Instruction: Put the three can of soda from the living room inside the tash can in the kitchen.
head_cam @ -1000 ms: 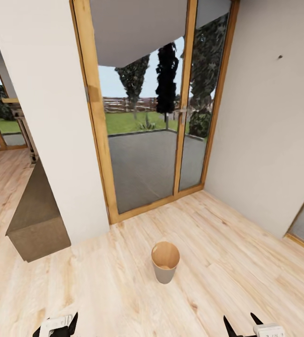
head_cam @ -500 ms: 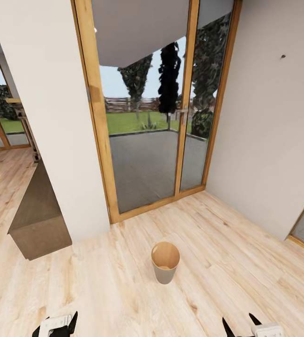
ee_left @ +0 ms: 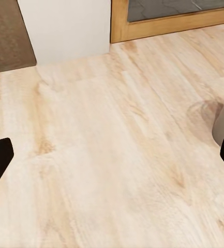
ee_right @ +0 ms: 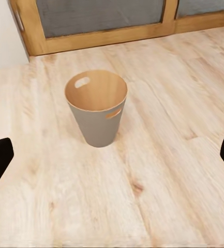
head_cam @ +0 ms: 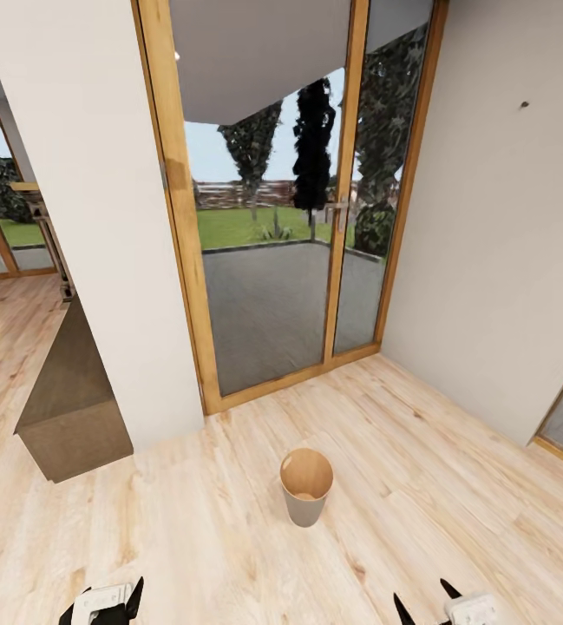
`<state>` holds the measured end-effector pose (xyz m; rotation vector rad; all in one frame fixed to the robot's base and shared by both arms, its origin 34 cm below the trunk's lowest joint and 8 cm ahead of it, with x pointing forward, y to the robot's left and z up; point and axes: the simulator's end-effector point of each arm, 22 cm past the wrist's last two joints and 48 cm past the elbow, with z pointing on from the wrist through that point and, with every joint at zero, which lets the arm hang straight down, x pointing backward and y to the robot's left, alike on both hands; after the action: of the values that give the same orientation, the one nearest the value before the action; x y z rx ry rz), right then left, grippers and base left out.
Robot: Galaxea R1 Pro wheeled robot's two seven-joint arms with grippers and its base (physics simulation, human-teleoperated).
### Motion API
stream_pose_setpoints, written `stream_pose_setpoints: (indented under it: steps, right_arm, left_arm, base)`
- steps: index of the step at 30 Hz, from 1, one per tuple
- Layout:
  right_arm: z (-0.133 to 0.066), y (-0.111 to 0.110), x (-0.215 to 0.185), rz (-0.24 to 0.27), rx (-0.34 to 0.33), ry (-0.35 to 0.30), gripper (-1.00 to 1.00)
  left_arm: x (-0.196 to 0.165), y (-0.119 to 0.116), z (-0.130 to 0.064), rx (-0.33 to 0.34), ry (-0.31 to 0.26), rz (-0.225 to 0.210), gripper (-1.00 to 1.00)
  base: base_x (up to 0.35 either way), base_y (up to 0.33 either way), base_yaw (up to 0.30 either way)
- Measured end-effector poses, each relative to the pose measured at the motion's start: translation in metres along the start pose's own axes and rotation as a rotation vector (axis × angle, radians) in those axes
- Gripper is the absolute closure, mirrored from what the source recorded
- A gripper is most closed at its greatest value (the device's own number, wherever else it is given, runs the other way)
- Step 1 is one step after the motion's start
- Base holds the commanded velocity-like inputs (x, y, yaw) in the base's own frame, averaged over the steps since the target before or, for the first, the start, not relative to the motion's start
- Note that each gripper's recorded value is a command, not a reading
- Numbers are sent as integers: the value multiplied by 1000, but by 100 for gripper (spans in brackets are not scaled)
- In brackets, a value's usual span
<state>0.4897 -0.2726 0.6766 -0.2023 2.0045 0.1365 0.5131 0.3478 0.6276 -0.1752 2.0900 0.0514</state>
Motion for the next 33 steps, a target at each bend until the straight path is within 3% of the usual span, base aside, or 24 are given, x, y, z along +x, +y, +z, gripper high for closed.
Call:
stream_pose_setpoints:
  steps: [2, 4, 5, 13, 14, 17, 18, 19, 20, 22, 23, 26, 27, 28, 33]
  right_arm:
    - [16, 10, -6, 19, -29, 72, -100]
    - [30, 12, -20, 25, -39, 94, -100]
    - [49, 13, -44, 33, -49, 116, -100]
    - [105, 4, -132, 64, -56, 177, -100]
    - [120, 4, -159, 65, -63, 188, -100]
    - [138, 8, -198, 46, -79, 173, -100]
    - [148, 11, -214, 36, -88, 188, -100]
    - [165, 9, -228, 27, -86, 263, -100]
    - [170, 7, -242, 23, -82, 267, -100]
    - [178, 2, -246, 22, -69, 305, -100]
    - [190, -6, -248, 28, -43, 367, -100]
    - [203, -15, -249, 37, -7, 434, -100]
    - [210, -19, -243, 43, 13, 486, -100]
    - [210, -19, -243, 44, 13, 488, -100]
    - [217, -22, -219, 60, 46, 648, -100]
  left_arm:
    - [0, 1, 0, -1, 1, 0, -100]
    - [0, 1, 0, -1, 1, 0, -100]
    - [0, 1, 0, -1, 1, 1, -100]
    - [0, 1, 0, -2, 1, 1, -100]
    - [0, 1, 0, -2, 0, 1, -100]
    - [0, 1, 0, -2, 0, 2, -100]
    - [0, 1, 0, -2, 0, 1, -100]
    - [0, 1, 1, -2, 0, 1, -100]
    - [0, 1, 0, -2, 0, 1, -100]
    - [0, 1, 0, -2, 0, 1, -100]
    - [0, 1, 0, -1, 0, 1, -100]
    - [0, 1, 0, -1, 0, 2, -100]
    - [0, 1, 0, -1, 0, 2, -100]
    - [0, 1, 0, -1, 0, 2, -100]
    - [0, 1, 0, -2, 0, 2, -100]
  base:
    - [0, 0, 0]
    - [0, 0, 0]
    - [0, 0, 0]
    - [0, 0, 0]
    - [0, 0, 0]
    - [0, 0, 0]
    - [0, 0, 0]
    - [0, 0, 0]
    - [0, 0, 0]
    - [0, 0, 0]
    - [0, 0, 0]
    - [0, 0, 0]
    - [0, 0, 0]
    - [0, 0, 0]
    - [0, 0, 0]
